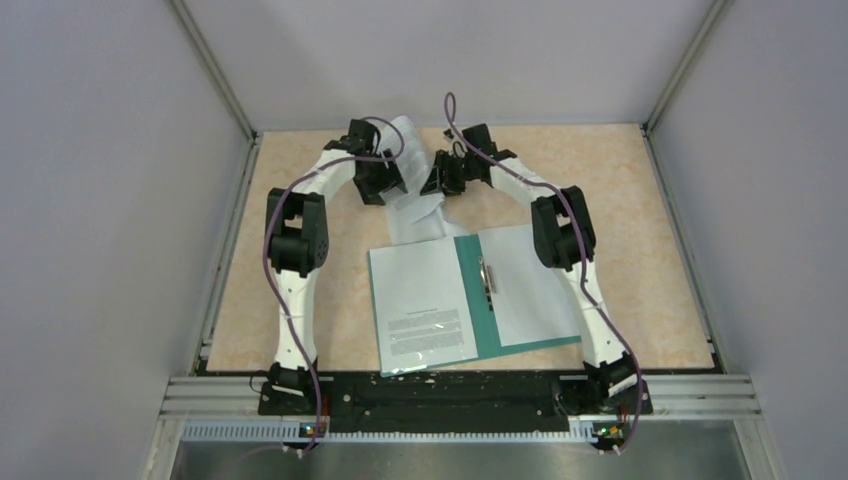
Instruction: Put the files into the folder
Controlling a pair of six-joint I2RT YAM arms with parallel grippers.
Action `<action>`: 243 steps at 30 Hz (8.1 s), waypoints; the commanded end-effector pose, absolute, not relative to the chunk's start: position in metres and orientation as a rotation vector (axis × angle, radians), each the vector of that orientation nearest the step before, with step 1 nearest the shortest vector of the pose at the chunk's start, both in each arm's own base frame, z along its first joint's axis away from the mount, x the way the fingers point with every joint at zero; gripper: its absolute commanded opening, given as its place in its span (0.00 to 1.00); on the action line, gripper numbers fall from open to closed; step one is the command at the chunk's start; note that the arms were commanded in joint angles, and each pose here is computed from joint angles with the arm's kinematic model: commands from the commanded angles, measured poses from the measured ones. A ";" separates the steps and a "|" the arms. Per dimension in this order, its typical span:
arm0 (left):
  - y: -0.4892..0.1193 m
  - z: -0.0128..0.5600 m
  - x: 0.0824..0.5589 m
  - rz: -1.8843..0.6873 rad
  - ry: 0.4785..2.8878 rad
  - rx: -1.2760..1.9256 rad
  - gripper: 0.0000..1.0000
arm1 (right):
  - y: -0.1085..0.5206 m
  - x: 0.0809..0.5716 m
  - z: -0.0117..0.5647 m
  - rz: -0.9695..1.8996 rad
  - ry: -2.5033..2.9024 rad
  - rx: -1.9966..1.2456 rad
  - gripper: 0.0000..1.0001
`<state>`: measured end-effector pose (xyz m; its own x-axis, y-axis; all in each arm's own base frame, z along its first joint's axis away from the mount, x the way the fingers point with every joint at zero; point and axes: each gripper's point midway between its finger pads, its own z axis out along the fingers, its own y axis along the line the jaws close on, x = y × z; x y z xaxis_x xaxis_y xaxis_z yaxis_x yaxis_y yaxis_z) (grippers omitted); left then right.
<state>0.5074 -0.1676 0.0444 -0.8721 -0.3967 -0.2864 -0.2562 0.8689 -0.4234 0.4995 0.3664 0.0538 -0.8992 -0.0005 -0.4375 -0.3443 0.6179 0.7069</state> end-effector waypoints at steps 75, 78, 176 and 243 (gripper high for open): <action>-0.221 0.455 0.311 -1.111 1.481 0.695 0.00 | 0.282 0.332 0.429 1.198 1.466 -0.718 0.80; -0.222 0.463 0.284 -1.049 1.437 0.784 0.00 | 0.263 0.327 0.437 1.156 1.408 -0.691 0.92; -0.261 0.355 0.447 -0.736 1.203 0.743 0.00 | 0.259 0.457 0.332 1.118 1.274 -0.705 0.40; -0.236 0.500 0.252 -0.792 0.962 1.023 0.00 | 0.251 0.294 0.472 1.132 1.031 -0.966 0.89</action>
